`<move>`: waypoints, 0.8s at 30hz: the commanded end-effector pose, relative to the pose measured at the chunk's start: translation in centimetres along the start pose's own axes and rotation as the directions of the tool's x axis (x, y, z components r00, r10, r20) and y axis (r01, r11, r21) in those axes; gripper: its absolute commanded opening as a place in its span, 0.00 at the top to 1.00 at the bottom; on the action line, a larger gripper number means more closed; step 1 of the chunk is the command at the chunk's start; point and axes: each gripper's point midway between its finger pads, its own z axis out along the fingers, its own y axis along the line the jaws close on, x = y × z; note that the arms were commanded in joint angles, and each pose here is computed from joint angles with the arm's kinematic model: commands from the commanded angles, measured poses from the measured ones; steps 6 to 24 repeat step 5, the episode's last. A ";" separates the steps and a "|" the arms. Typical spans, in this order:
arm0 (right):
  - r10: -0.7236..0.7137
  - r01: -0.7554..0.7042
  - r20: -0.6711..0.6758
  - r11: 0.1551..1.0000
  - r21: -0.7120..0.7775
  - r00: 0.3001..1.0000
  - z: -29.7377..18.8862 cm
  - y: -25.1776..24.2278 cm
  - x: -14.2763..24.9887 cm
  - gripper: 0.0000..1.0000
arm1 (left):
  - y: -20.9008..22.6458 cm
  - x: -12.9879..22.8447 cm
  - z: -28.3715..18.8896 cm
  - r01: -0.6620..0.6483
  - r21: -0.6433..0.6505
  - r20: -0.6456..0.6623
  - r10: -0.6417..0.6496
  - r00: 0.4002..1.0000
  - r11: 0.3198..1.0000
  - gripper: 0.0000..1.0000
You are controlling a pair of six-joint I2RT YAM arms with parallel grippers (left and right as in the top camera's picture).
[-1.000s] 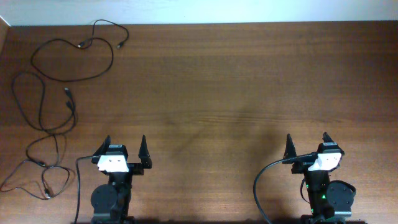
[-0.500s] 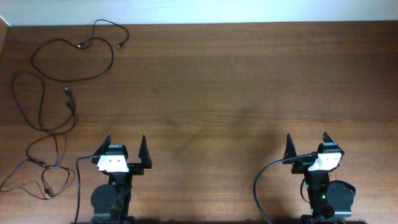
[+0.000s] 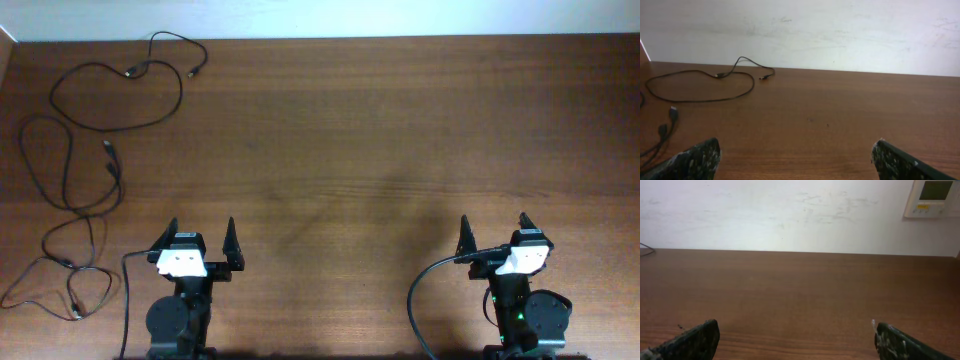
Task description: Untangle cables
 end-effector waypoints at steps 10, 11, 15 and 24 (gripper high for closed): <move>-0.004 0.004 -0.005 1.000 -0.002 1.000 0.0 0.1 0.2 0.01 | 0.2 0.2 0.0 -0.013 -0.006 -0.001 0.013 1.000 1.000 0.01; -0.004 0.004 -0.005 1.000 -0.002 1.000 0.0 0.1 0.2 0.01 | 0.2 0.2 0.0 -0.013 -0.006 -0.001 0.013 1.000 1.000 0.01; -0.004 0.004 -0.005 1.000 -0.002 1.000 0.0 0.1 0.2 0.01 | 0.2 0.2 0.0 -0.013 -0.006 -0.001 0.013 1.000 1.000 0.01; -0.004 0.004 -0.005 1.000 -0.002 1.000 0.0 0.1 0.2 0.01 | 0.2 0.2 0.0 -0.013 -0.006 -0.001 0.013 1.000 1.000 0.01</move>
